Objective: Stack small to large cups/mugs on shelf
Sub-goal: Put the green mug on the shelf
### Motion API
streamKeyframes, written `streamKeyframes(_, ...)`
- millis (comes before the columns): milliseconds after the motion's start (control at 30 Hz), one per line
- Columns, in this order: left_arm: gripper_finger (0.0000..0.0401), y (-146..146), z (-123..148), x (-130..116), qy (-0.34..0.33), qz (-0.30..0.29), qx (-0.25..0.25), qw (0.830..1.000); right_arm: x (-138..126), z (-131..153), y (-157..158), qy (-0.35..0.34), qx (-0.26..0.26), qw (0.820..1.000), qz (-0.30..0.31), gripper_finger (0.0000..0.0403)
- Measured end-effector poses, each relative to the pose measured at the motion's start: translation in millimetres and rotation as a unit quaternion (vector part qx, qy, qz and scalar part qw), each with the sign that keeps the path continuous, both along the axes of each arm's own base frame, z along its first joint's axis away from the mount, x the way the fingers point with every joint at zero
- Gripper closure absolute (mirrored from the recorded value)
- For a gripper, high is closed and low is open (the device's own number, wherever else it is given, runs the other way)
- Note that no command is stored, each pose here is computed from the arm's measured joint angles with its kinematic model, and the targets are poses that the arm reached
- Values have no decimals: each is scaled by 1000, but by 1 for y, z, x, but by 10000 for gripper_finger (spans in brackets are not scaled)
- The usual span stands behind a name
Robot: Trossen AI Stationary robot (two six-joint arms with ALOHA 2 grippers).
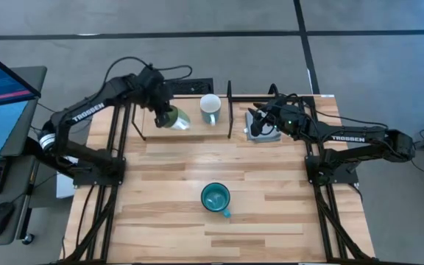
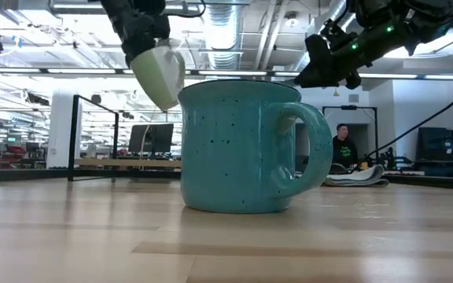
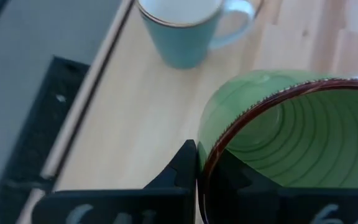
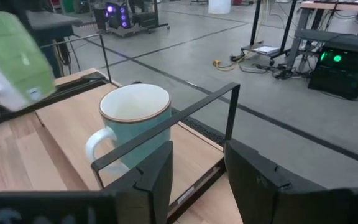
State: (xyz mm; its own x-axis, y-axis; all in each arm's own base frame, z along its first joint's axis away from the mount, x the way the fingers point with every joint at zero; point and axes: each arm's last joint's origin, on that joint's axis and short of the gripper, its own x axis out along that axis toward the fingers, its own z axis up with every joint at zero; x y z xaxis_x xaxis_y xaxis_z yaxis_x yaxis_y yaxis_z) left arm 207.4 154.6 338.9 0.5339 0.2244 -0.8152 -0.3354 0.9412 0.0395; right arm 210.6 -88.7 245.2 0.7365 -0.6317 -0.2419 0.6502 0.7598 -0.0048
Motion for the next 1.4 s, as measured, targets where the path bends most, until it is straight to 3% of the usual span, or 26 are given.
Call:
streamKeyframes(133, 398, 18, -10, 3, 20, -22, 19, 999, 0, 1, 0, -28, 28, 999, -10, 236)
streamKeyframes(300, 398, 46, -24, 14, 72, -39, -5, 997, 0, 1, 0, -42, 45, 998, -15, 236)
streamKeyframes(667, 398, 95, -13, 52, 146, -165, 44, 975, 0, 1, 0, -43, 46, 998, -15, 236)
streamKeyframes(1100, 398, 108, -43, 79, 190, -205, 6, 960, 0, 0, 0, -41, 47, 998, -16, 236)
streamKeyframes(1400, 398, 104, -43, 89, 197, -261, 60, 943, 0, 0, 0, -39, 47, 998, -16, 236)
